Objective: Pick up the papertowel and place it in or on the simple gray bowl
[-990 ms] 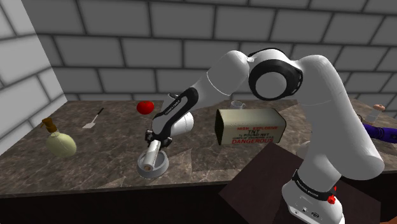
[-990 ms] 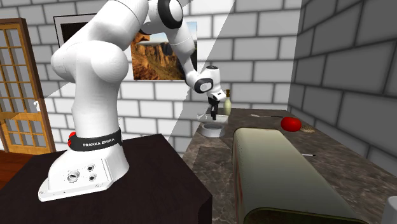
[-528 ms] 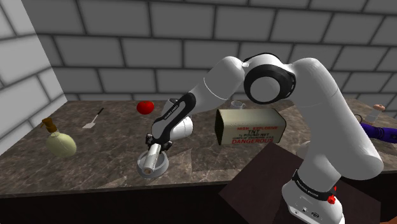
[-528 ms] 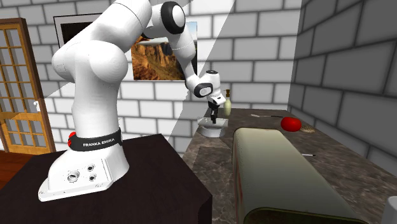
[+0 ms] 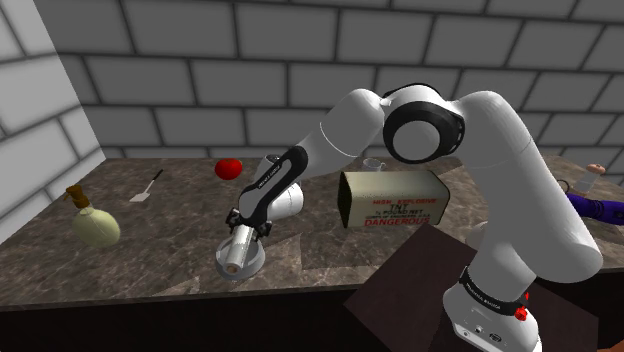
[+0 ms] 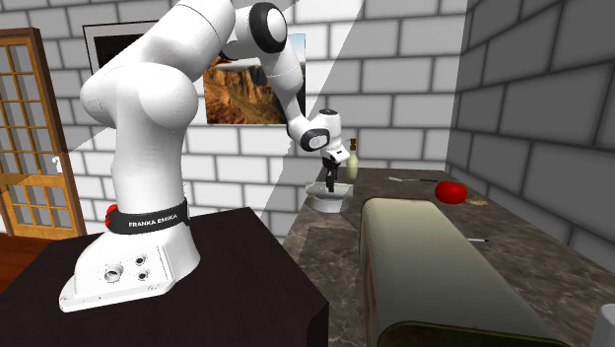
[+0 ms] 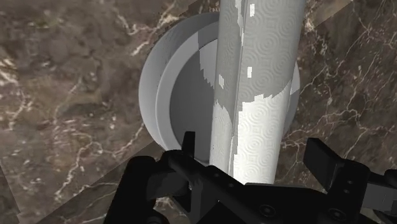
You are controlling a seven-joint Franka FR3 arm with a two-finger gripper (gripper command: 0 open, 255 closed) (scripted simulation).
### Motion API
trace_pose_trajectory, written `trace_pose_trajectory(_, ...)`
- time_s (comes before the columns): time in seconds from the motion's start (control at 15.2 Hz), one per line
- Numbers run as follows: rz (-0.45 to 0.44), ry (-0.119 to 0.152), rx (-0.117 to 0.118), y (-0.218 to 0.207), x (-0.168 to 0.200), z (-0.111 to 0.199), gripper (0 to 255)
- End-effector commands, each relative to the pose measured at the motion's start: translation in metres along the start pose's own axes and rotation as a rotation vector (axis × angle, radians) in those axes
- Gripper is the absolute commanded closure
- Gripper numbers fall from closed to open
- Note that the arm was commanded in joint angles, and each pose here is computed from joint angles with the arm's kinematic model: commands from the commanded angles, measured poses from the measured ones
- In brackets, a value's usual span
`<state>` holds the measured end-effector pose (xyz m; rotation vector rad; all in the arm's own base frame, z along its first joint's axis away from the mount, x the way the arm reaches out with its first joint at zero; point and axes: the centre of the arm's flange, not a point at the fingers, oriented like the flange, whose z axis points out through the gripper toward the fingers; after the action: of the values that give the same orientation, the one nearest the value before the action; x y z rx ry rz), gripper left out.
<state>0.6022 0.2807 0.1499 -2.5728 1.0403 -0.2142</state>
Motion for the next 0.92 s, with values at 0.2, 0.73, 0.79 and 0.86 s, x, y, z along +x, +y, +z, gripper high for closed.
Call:
trace_pose_trajectory(0.2, 0.000, 0.000, 0.000, 0.000, 0.000, -0.026, 0)
trace_pose_trajectory(0.73, 0.000, 0.000, 0.000, 0.000, 0.000, -0.049, 0)
trace_pose_trajectory(0.79, 0.000, 0.000, 0.000, 0.000, 0.000, -0.049, 0)
trace_pose_trajectory(0.86, 0.000, 0.000, 0.000, 0.000, 0.000, -0.049, 0)
